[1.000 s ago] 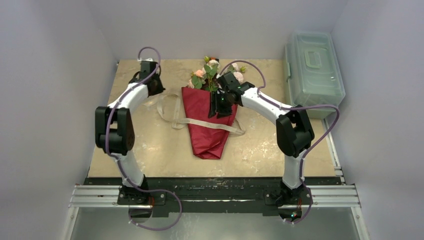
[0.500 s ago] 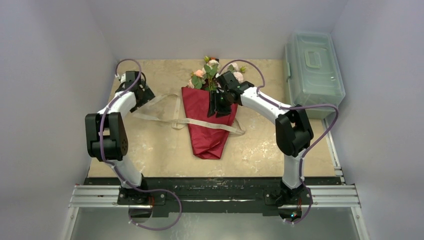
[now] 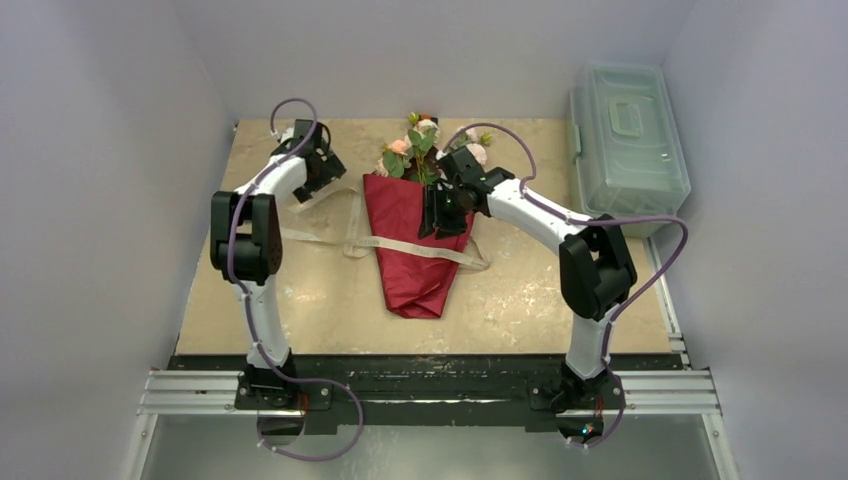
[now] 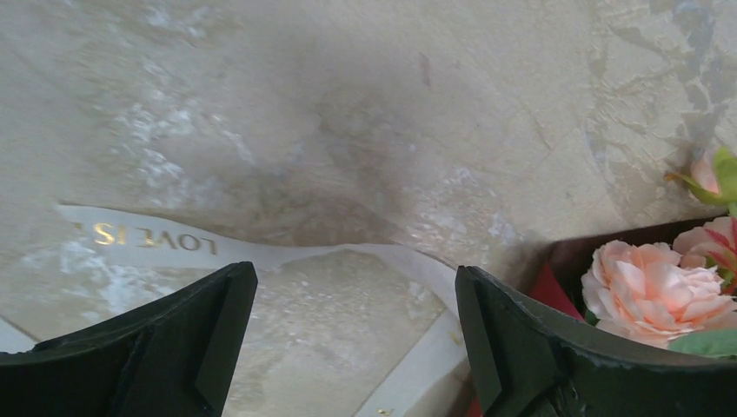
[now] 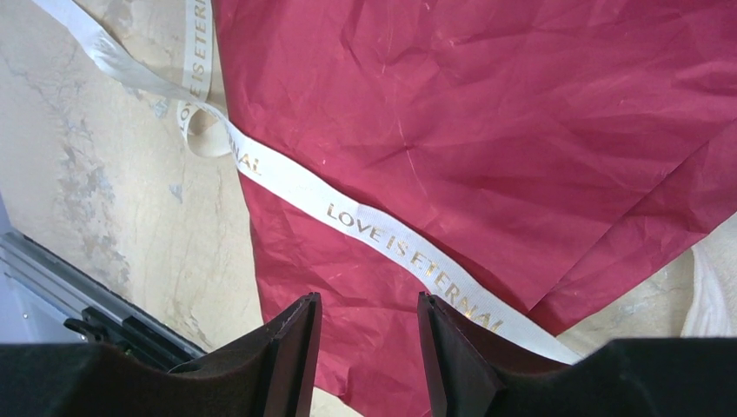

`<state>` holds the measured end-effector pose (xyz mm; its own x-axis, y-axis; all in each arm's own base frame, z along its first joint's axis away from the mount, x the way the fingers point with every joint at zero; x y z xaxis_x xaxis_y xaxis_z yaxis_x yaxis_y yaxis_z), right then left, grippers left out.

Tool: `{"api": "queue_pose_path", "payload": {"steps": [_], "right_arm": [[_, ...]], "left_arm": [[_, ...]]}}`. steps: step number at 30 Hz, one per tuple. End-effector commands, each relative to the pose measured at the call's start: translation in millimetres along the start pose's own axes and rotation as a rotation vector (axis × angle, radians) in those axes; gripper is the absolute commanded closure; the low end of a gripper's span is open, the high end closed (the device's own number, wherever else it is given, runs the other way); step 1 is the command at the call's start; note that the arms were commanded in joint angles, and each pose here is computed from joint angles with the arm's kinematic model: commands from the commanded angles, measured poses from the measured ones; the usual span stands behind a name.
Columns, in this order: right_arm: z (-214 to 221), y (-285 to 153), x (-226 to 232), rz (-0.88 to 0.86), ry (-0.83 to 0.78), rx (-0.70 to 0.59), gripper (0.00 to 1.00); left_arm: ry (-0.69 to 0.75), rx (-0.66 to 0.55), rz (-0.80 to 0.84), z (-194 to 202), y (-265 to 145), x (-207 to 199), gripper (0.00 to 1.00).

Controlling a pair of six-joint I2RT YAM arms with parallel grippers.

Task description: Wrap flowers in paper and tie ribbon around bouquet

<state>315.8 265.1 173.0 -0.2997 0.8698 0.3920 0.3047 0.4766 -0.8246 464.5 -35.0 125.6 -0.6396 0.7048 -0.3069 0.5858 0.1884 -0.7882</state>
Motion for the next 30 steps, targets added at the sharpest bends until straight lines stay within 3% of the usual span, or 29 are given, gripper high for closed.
{"api": "queue_pose_path", "payload": {"steps": [1, 6, 8, 15, 19, 24, 30], "right_arm": [[-1, -13, 2, -0.010, 0.015, -0.050, 0.48], [4, -12, 1, -0.008, 0.033, -0.049, 0.48], [6, -13, 0, -0.005, 0.036, -0.050, 0.48], [9, -22, -4, 0.027, 0.042, -0.070, 0.47], [13, -29, -9, 0.023, -0.013, -0.087, 0.41], [21, -41, -30, 0.077, -0.056, -0.088, 0.26], [43, -34, -57, 0.178, -0.082, -0.016, 0.22]], "left_arm": [[-0.098, 0.008, -0.004, 3, -4, -26, 0.05], [-0.153, 0.062, -0.003, 17, 15, -26, 0.01], [-0.166, 0.076, 0.010, 21, 22, -27, 0.05], [-0.181, 0.123, 0.102, 26, 36, -32, 0.65], [-0.152, 0.108, 0.184, 19, 27, -40, 0.97], [-0.082, 0.071, 0.257, 7, 6, -47, 1.00], [0.023, 0.032, 0.333, 0, -24, -55, 1.00]]}}
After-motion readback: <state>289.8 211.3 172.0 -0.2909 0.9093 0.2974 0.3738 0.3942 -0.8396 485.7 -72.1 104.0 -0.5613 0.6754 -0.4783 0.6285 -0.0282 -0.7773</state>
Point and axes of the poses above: each gripper's point midway between its finger pads, its own y axis out along the fingers, its own x axis along the line the jaws close on, z = x × y, the point moved 8 cm from there along -y, back along the fingers, and after that the axes turned 7 degrees about -y, right-handed, at the moved point
